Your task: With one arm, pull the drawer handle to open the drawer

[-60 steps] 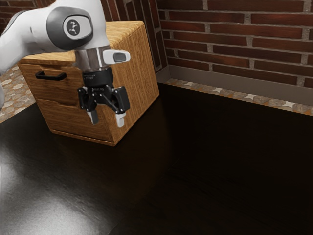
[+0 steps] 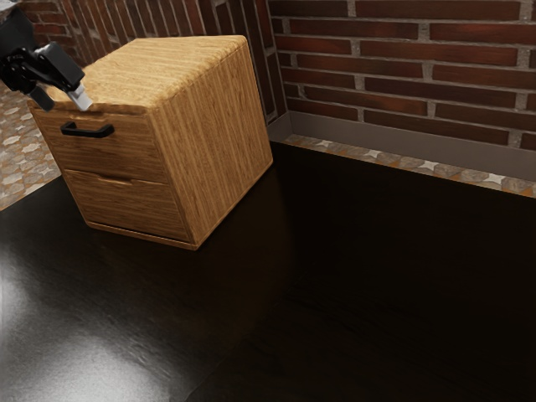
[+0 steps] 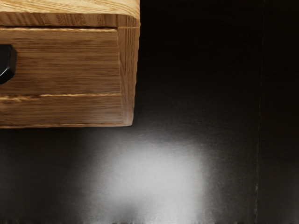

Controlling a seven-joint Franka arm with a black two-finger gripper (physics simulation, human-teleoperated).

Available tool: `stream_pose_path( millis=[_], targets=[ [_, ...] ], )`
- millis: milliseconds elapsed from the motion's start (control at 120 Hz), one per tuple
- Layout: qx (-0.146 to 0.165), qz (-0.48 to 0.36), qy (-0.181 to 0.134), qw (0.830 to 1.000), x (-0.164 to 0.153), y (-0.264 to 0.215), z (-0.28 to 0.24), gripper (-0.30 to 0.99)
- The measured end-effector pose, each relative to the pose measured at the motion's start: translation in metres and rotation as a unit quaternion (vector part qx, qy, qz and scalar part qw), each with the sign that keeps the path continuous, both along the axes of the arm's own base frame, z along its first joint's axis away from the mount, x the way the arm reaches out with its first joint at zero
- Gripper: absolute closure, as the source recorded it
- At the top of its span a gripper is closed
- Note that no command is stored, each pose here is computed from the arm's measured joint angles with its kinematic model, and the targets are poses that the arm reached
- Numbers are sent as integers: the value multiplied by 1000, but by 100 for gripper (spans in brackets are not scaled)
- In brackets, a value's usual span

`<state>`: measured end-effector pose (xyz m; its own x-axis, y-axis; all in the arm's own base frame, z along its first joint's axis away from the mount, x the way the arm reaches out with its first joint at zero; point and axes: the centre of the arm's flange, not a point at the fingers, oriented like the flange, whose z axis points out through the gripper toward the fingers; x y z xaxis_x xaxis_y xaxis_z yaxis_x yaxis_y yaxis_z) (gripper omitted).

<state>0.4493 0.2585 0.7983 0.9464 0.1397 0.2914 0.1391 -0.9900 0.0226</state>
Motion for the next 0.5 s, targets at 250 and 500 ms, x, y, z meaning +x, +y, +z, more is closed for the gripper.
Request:
stream_pose_path(
  millis=[250,500],
  targets=[
    [72,-124,52,988,-47,112,-41,0],
    [95,-369,53,923,59,28,-82,0]
  ],
)
